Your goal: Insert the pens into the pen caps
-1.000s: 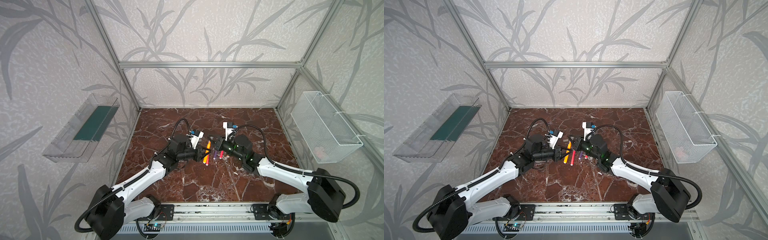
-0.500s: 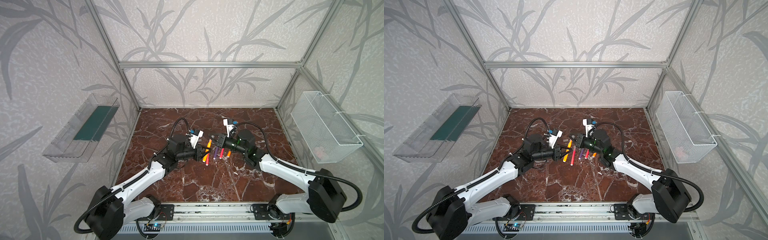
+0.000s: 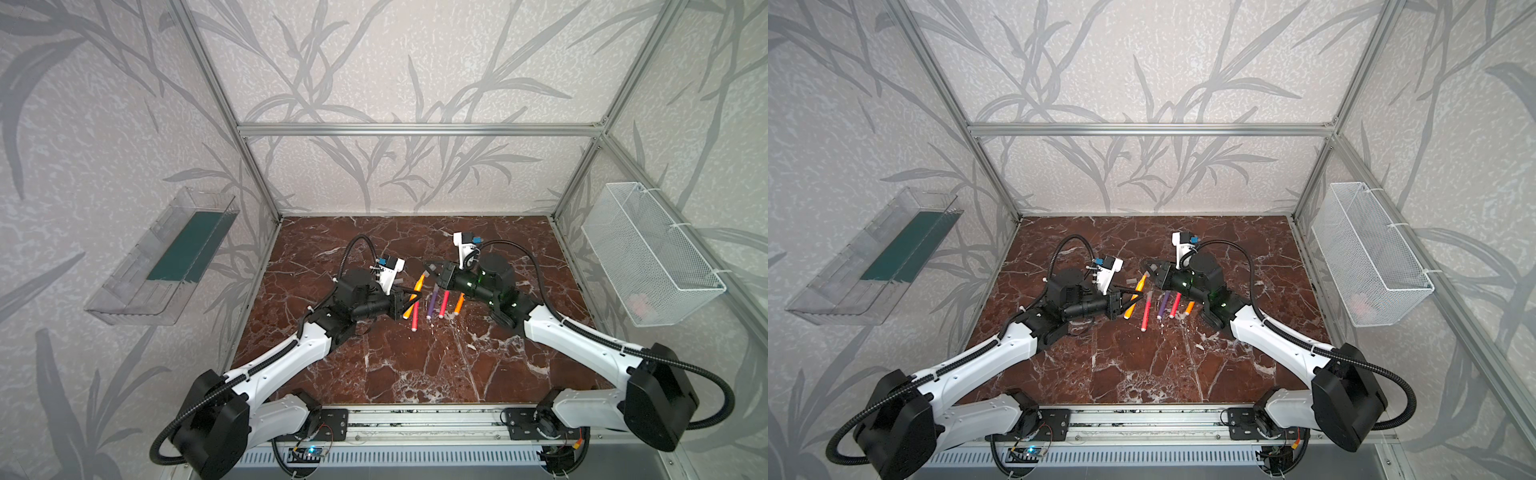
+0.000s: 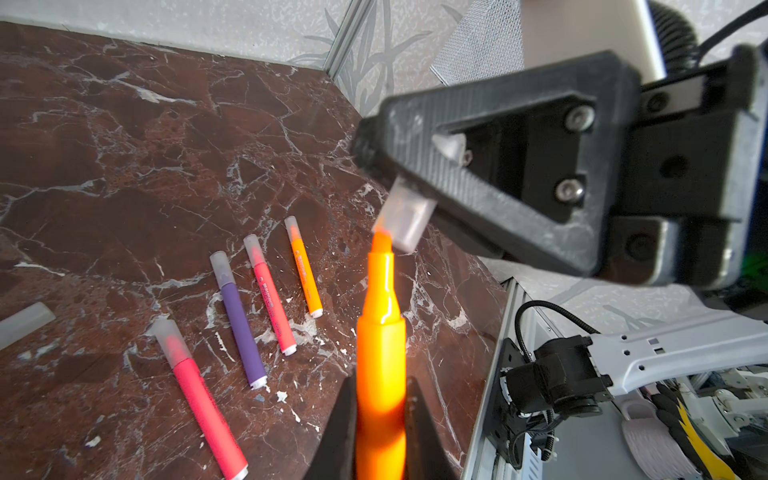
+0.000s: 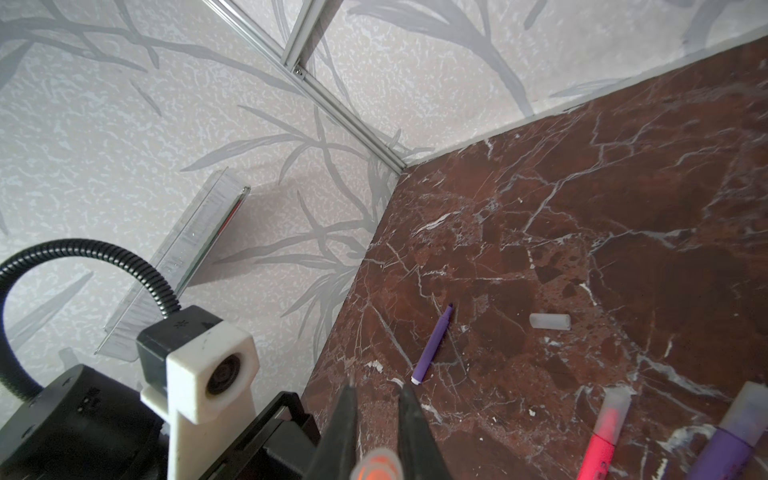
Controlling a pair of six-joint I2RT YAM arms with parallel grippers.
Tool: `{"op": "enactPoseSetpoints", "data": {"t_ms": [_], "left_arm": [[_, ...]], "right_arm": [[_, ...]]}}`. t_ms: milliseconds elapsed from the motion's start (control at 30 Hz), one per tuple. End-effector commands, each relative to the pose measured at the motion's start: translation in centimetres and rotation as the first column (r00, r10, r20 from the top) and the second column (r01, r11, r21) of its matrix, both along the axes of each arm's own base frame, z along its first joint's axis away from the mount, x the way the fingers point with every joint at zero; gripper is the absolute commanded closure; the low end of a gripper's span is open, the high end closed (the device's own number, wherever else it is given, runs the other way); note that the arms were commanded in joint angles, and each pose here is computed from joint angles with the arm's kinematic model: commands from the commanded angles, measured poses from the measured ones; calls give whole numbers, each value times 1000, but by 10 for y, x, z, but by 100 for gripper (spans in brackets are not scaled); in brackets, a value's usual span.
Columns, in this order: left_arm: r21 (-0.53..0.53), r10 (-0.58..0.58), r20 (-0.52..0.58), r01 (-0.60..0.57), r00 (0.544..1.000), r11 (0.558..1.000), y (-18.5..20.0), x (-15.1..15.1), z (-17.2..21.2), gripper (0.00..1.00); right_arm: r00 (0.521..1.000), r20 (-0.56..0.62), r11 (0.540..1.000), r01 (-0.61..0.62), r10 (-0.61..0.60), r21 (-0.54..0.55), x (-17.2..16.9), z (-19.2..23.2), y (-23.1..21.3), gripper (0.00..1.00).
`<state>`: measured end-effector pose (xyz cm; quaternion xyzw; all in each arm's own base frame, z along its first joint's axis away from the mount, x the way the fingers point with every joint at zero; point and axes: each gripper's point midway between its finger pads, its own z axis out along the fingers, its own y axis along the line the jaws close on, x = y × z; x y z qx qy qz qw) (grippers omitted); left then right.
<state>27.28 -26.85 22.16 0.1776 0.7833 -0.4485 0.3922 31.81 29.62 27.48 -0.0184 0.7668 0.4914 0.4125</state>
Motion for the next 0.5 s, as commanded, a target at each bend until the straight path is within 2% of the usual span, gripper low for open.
{"op": "enactPoseSetpoints", "data": {"t_ms": [0, 233, 467], "left_arm": [[-10, 112, 44, -111, 993, 994, 15, 21, 7, 100], [-24, 104, 49, -103, 993, 994, 13, 21, 12, 100], [-22, 87, 46, -86, 995, 996, 8, 17, 9, 100]], "right_arm": [[999, 30, 998, 45, -44, -42, 1, 9, -13, 100], [1000, 7, 1000, 17, -17, -13, 2, 4, -5, 100], [998, 56, 999, 38, -39, 15, 23, 23, 2, 100]]}}
